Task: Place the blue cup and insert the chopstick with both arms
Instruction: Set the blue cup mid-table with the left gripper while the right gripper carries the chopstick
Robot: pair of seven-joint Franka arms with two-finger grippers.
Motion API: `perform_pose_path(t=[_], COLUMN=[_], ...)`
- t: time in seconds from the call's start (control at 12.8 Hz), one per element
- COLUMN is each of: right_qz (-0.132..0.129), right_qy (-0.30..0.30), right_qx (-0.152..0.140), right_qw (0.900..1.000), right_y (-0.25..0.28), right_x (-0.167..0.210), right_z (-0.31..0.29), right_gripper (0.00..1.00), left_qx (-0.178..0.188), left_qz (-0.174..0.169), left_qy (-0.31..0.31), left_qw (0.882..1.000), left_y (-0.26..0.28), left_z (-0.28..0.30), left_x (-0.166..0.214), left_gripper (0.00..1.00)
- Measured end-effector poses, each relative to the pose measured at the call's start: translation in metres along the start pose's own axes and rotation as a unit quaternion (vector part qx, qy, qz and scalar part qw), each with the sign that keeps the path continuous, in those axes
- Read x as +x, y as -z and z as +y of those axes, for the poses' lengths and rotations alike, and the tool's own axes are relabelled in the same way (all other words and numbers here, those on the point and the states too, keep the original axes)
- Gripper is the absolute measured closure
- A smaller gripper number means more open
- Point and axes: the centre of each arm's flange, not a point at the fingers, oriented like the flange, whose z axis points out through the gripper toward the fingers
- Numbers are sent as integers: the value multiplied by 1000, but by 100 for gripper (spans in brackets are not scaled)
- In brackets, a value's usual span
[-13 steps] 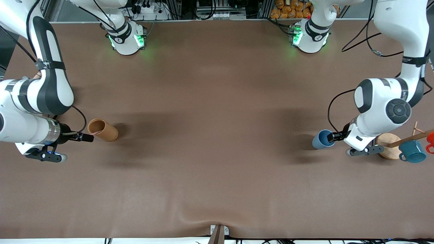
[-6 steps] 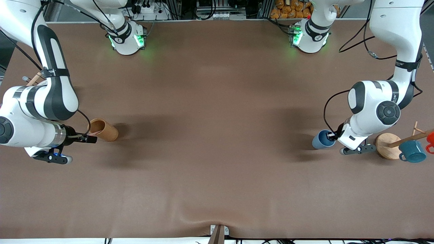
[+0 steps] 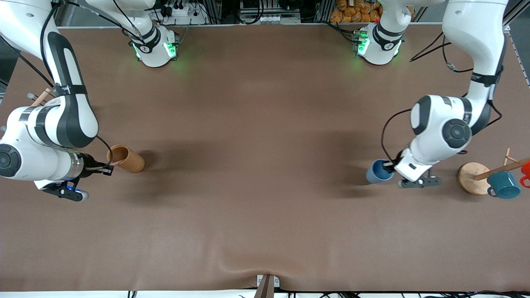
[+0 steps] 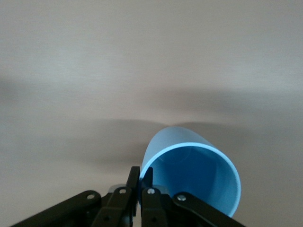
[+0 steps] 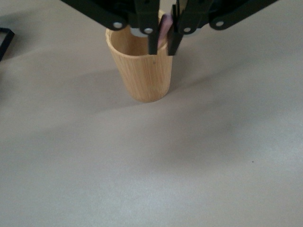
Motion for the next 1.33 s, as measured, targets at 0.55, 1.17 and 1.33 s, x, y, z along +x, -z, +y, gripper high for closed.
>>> perform_pose_path(t=[0.55,1.17,1.33], right_qz=[-14,40,65], right_qy=[2,59,98], right_qx=[-4,4,5], right_qw=[1000,997,993], right_y=[16,141,167], right_x=[-7,-40,-56], right_z=[-1,-25,-61], right_gripper=[90,90,90], left_qx=[-37,-43,-26], left_qz=[-4,-16,-5], left_qy=[64,120,127], left_qw=[997,992,992], left_y=[33,5,-14], left_z=[184,343,367], left_x=[-68,-146,-162], left_gripper=[95,95,95])
